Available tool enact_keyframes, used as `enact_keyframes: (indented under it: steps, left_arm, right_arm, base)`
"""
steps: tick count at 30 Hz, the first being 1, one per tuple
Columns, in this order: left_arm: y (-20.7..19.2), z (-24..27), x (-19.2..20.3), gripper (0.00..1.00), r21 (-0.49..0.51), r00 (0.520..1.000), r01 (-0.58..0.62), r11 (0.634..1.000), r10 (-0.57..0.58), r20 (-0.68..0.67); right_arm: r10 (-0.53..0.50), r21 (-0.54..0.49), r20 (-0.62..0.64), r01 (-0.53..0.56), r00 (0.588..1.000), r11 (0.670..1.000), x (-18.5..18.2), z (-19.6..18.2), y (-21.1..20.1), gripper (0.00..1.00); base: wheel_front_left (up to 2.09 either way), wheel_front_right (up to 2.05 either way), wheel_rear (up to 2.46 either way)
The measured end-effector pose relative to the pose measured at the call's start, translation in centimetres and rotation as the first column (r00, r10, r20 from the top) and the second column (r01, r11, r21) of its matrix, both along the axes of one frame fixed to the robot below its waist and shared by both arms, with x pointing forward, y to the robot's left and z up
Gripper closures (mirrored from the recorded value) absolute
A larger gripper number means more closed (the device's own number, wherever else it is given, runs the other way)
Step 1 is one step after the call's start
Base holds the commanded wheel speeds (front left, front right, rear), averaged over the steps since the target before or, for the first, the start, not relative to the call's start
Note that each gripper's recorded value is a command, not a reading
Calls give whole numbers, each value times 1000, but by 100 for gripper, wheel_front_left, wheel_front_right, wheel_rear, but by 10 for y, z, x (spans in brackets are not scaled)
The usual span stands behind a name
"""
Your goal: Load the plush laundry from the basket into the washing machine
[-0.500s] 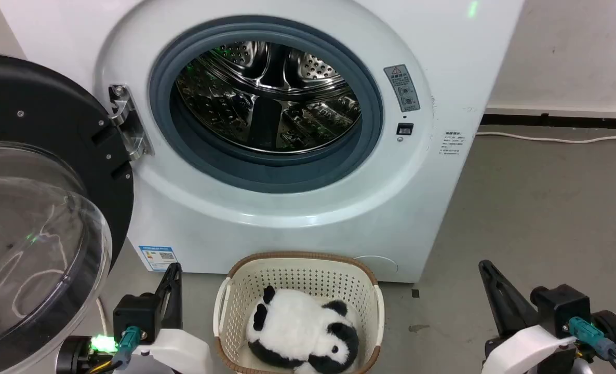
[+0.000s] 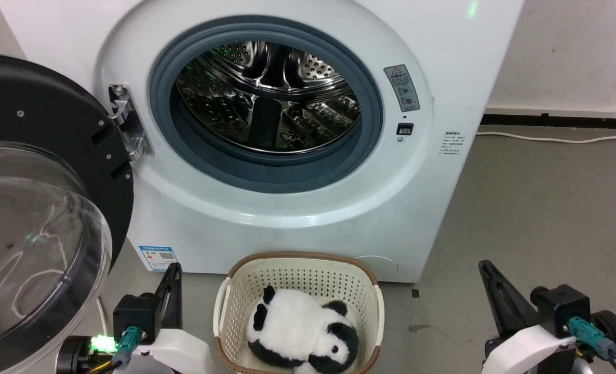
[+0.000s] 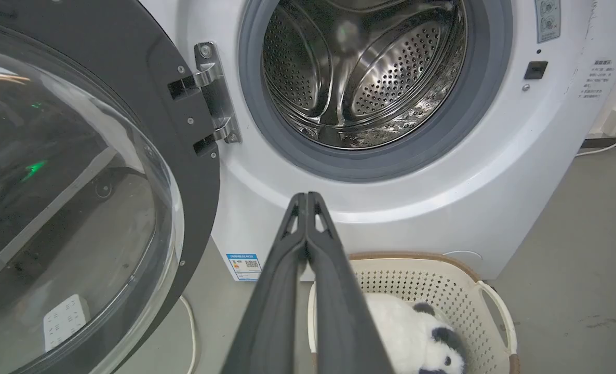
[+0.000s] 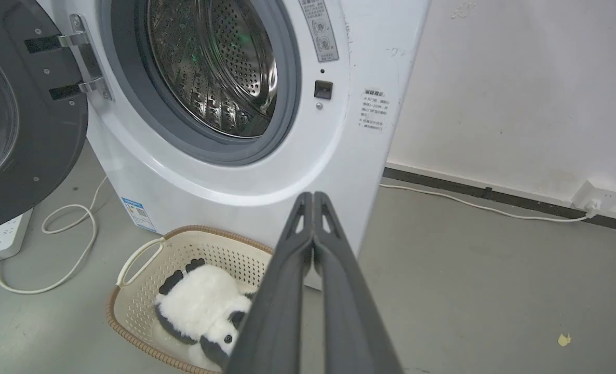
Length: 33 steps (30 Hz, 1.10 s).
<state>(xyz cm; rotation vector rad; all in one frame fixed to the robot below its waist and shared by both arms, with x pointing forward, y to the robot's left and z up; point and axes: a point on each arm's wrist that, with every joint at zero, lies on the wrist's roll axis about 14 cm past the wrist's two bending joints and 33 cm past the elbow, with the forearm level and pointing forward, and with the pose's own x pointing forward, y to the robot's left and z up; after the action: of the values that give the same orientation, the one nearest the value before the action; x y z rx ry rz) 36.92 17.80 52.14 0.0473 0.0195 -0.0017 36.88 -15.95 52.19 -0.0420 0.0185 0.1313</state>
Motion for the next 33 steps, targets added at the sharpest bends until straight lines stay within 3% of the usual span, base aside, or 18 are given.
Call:
enact_keyframes:
  steps: [33]
  left_arm:
    - [0,0,0,100,0,1000,1,1000,-1,0]
  right_arm:
    - [0,0,0,0,1000,1000,0,0,0,100]
  base:
    - [0,0,0]
